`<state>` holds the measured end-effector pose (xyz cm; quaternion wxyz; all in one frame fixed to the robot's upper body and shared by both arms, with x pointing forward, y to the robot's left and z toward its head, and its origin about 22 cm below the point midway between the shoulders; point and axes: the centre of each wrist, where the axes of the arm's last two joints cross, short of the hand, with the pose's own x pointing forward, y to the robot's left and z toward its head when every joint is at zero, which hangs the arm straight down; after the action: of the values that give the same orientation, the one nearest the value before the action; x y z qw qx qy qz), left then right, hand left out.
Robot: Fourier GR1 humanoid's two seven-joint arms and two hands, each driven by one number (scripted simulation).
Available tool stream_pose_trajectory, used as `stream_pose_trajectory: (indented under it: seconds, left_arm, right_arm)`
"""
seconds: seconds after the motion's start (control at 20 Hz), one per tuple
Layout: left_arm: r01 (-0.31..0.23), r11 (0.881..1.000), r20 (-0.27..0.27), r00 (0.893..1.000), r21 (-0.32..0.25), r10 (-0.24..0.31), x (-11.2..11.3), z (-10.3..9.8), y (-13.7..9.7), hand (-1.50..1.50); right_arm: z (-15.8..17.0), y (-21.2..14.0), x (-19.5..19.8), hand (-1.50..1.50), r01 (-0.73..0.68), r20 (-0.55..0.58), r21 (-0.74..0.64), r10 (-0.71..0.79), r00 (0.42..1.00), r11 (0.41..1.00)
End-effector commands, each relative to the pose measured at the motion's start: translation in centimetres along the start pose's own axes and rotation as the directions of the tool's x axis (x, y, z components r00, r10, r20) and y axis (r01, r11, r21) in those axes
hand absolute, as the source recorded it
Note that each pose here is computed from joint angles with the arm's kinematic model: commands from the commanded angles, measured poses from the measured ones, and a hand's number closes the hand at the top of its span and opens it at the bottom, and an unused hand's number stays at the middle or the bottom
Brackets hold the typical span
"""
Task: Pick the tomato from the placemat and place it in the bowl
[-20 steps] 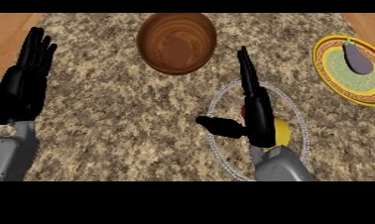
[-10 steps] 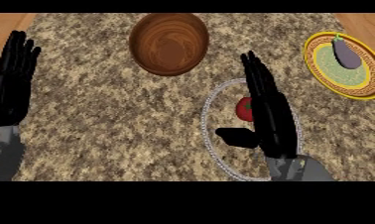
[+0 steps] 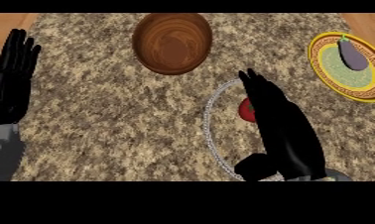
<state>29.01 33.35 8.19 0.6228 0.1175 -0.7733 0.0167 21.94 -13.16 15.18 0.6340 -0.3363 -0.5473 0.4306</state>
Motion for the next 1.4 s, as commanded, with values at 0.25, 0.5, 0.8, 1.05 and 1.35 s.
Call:
stream_pose_trajectory:
  seconds: [0.25, 0.5, 0.8, 1.05, 1.35]
  left_arm:
    - [-0.008, 1.000, 0.002, 1.000, 0.002, 0.008, -0.5, 0.3, -0.1, 0.00]
    - [-0.012, 1.000, 0.015, 1.000, -0.022, 0.012, 0.0, -0.4, 0.9, 0.00]
    - [-0.024, 0.999, 0.010, 1.000, -0.033, 0.024, 0.1, -0.3, 0.0, 0.00]
    - [-0.025, 0.999, -0.004, 1.000, -0.031, 0.025, -0.1, 0.3, 0.8, 0.00]
    - [-0.017, 1.000, 0.015, 1.000, -0.022, 0.018, 0.2, -0.6, 0.0, 0.00]
  right_arm:
    - [0.4, -1.9, -1.7, -1.50, -0.086, -0.155, 0.131, 0.106, 0.982, 0.988]
    - [-1.5, -1.8, -1.4, -1.50, -0.074, -0.175, 0.161, 0.102, 0.979, 0.984]
    - [-2.0, 0.9, -2.8, -1.50, -0.027, -0.197, 0.185, 0.063, 0.978, 0.982]
    - [-4.0, 2.4, -4.4, -1.50, -0.046, -0.227, 0.166, 0.084, 0.970, 0.985]
    - [-5.0, 2.8, -7.0, -1.50, -0.033, -0.206, 0.164, 0.067, 0.976, 0.986]
